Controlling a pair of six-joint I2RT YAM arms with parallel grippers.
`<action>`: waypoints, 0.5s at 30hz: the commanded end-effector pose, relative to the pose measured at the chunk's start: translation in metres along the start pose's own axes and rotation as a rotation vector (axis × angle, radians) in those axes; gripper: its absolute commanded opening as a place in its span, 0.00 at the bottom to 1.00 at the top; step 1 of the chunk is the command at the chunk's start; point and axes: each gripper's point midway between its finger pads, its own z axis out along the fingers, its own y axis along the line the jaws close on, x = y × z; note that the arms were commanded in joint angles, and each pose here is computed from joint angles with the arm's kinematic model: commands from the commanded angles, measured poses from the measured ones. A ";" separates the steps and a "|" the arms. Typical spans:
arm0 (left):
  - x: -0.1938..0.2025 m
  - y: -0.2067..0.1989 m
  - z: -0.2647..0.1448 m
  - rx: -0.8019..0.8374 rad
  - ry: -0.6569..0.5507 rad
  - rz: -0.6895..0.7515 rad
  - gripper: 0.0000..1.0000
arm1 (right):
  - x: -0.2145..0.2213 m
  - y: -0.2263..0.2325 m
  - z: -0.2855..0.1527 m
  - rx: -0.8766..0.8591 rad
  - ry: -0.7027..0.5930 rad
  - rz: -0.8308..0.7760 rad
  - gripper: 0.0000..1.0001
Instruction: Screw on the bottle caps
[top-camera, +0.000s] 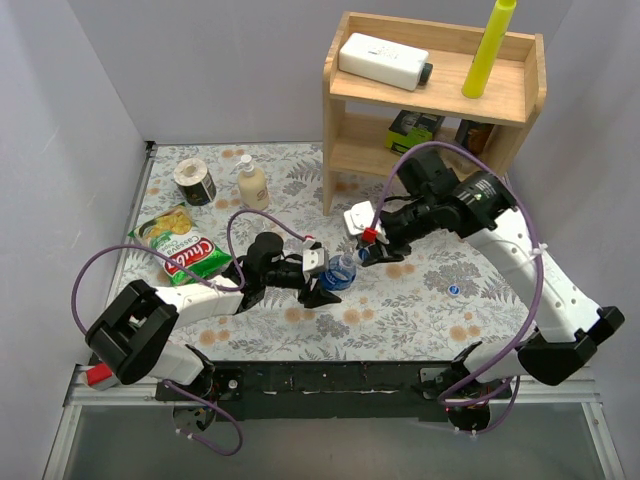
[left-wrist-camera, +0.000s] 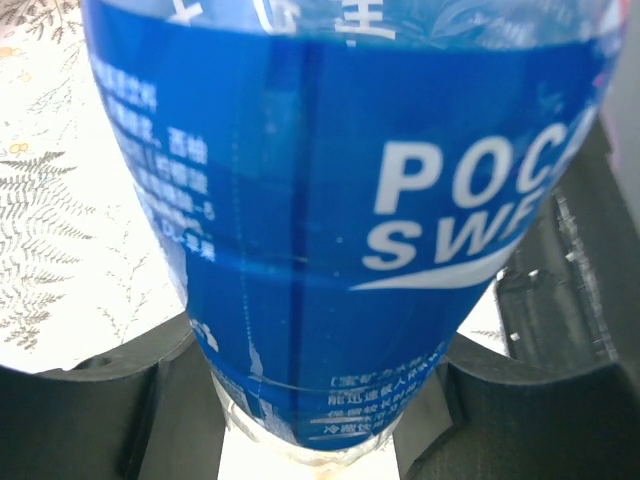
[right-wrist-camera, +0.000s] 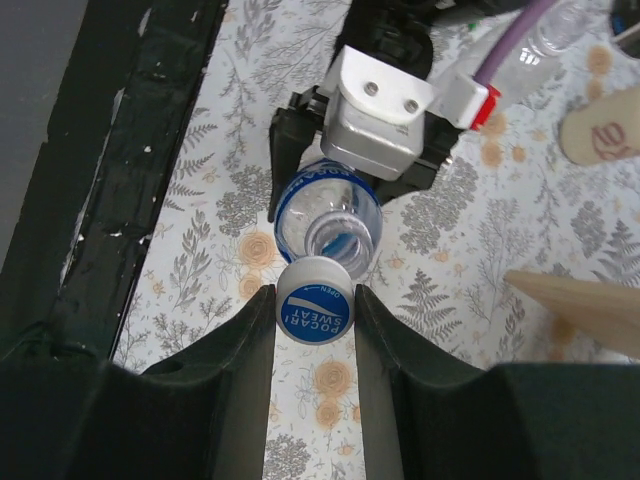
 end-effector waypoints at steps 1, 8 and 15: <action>0.000 0.005 0.000 -0.005 0.004 0.115 0.00 | -0.002 -0.002 0.012 -0.050 0.037 -0.083 0.20; 0.004 0.010 -0.003 -0.028 0.023 0.204 0.00 | 0.002 0.003 0.027 -0.098 0.065 -0.131 0.21; 0.003 0.010 -0.007 -0.060 0.010 0.194 0.00 | 0.014 0.011 0.036 -0.128 0.124 -0.156 0.21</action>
